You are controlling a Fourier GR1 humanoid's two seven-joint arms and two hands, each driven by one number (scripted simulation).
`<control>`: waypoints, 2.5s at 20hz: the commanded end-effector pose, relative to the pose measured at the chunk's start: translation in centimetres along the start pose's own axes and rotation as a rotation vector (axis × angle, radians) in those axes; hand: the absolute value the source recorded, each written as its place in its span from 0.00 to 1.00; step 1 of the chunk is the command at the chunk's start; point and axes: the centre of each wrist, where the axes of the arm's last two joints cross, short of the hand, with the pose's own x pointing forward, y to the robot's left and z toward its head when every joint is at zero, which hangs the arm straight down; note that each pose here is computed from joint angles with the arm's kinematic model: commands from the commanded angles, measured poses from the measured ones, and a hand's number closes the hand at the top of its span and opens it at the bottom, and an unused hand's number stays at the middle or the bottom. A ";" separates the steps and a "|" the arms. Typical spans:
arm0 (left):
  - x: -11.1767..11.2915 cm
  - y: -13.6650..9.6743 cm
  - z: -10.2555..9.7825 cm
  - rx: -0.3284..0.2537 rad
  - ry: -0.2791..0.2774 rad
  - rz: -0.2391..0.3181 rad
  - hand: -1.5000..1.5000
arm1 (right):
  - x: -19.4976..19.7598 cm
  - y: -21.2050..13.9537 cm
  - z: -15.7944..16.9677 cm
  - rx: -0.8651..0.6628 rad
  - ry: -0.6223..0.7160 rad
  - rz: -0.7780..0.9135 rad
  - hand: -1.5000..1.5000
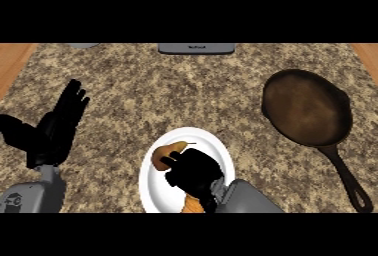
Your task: Pick the croissant from the plate and place it in the pan
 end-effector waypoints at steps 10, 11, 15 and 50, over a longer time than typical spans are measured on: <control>-0.4 0.2 0.5 0.007 -0.005 -0.001 0.50 | -2.2 1.5 1.7 -0.101 0.175 -0.156 1.00; 0.3 0.6 0.3 0.010 -0.006 0.006 0.50 | -1.8 3.5 1.0 -0.126 0.276 -0.208 1.00; -0.7 1.5 0.9 0.031 0.005 -0.004 0.50 | -3.9 2.2 3.7 -0.254 0.595 -0.310 1.00; -0.1 0.5 -0.5 0.011 0.003 0.011 0.50 | -16.4 -8.3 22.7 -1.038 0.944 -0.242 1.00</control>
